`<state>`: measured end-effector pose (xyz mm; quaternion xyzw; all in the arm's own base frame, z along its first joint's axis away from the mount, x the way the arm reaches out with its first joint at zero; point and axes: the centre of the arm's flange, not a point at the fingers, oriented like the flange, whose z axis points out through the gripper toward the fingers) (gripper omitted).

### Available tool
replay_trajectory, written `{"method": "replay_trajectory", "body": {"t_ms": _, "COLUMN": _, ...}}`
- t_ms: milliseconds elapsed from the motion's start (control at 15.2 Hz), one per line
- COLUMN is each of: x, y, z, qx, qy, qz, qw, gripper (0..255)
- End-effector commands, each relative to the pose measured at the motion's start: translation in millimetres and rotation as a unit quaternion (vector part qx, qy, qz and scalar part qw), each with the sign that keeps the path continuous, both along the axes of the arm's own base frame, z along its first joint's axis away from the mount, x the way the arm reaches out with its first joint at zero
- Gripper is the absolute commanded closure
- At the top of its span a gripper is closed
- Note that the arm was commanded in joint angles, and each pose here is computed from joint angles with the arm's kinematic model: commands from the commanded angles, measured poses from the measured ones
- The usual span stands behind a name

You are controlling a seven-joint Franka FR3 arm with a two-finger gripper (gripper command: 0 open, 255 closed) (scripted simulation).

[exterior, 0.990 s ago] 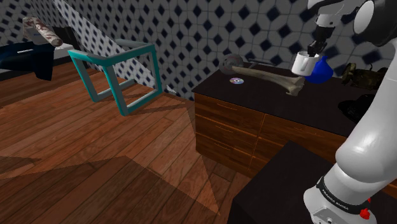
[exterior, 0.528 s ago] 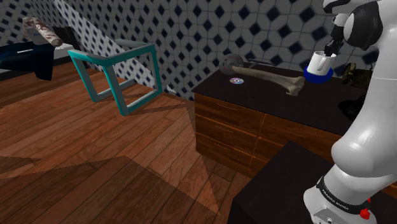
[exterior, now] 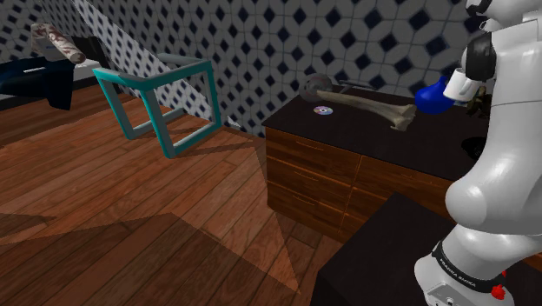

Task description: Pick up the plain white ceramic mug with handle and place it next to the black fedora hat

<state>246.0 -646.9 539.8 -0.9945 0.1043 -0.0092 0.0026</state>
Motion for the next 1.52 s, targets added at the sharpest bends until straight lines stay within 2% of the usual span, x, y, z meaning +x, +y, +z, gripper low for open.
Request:
{"method": "replay_trajectory", "body": {"t_ms": 0, "x": -15, "y": -21, "z": 0, "qx": 0.000, "qy": 0.000, "qz": 0.001, "qw": 1.0000, "gripper": 255}}
{"method": "replay_trajectory", "body": {"t_ms": 132, "x": -29, "y": -41, "z": 0, "qx": 0.000, "qy": 0.000, "qz": 0.001, "qw": 1.0000, "gripper": 255}}
{"method": "replay_trajectory", "body": {"t_ms": 1452, "x": -29, "y": -41, "z": -106, "qx": 0.000, "qy": 0.000, "qz": 0.001, "qw": 1.0000, "gripper": 255}}
